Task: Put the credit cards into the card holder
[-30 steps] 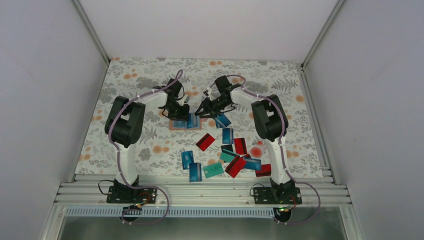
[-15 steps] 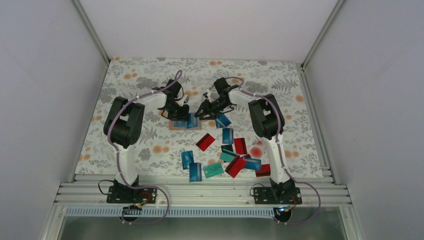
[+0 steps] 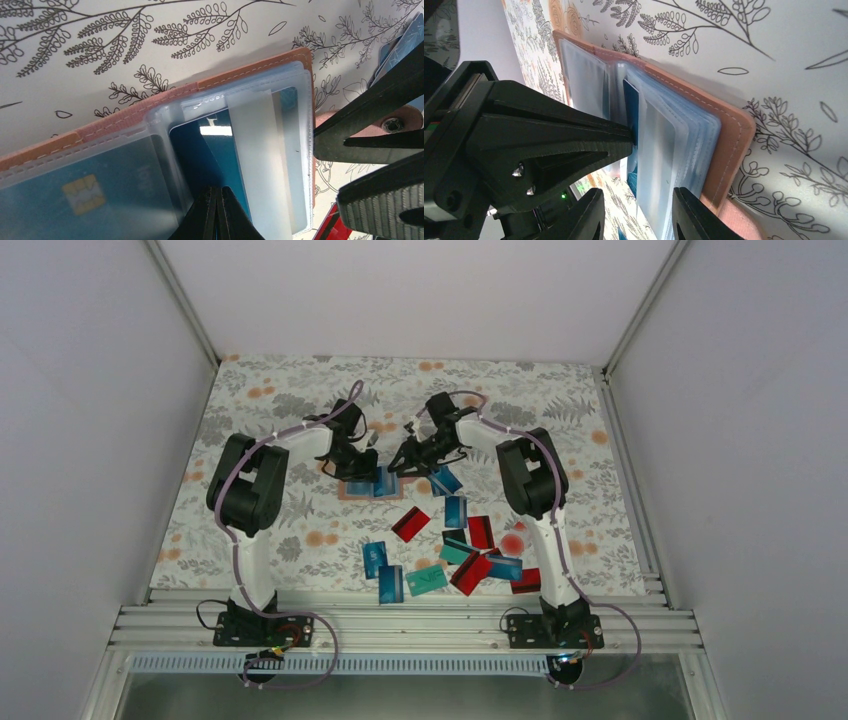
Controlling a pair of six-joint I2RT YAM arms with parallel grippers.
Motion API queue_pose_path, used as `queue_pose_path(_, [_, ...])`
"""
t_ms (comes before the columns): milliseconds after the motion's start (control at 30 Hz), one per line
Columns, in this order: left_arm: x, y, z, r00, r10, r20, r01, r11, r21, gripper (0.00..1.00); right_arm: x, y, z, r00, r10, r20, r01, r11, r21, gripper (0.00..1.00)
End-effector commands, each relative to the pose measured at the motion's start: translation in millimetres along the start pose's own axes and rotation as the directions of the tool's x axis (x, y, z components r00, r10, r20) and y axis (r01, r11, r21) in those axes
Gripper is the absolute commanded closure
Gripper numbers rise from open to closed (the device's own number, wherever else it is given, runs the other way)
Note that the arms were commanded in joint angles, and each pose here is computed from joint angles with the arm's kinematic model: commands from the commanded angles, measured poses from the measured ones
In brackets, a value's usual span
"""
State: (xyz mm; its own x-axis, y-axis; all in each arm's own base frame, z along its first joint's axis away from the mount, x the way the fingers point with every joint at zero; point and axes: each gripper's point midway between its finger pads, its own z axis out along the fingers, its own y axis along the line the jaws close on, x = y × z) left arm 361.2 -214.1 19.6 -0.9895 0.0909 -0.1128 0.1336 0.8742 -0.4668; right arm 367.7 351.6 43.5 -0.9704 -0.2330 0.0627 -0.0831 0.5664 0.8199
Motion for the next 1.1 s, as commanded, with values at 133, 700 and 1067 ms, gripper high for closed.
queue_pose_path(133, [22, 14, 19, 0.997, -0.029, -0.073, 0.026, 0.999, -0.038, 0.98, 1, 7, 6, 0.999, -0.025, -0.019, 0.025, 1.000, -0.013, 0.67])
queue_pose_path(700, [24, 14, 20, 0.997, -0.037, -0.075, 0.034, 0.999, -0.036, 0.98, 10, -10, 15, 0.999, 0.013, -0.051, -0.011, 1.000, 0.029, 0.67])
queue_pose_path(1067, [20, 9, 15, 0.997, -0.037, -0.060, 0.036, 0.999, -0.019, 0.98, 6, 8, 14, 0.998, -0.044, -0.046, 0.045, 0.999, 0.010, 0.68])
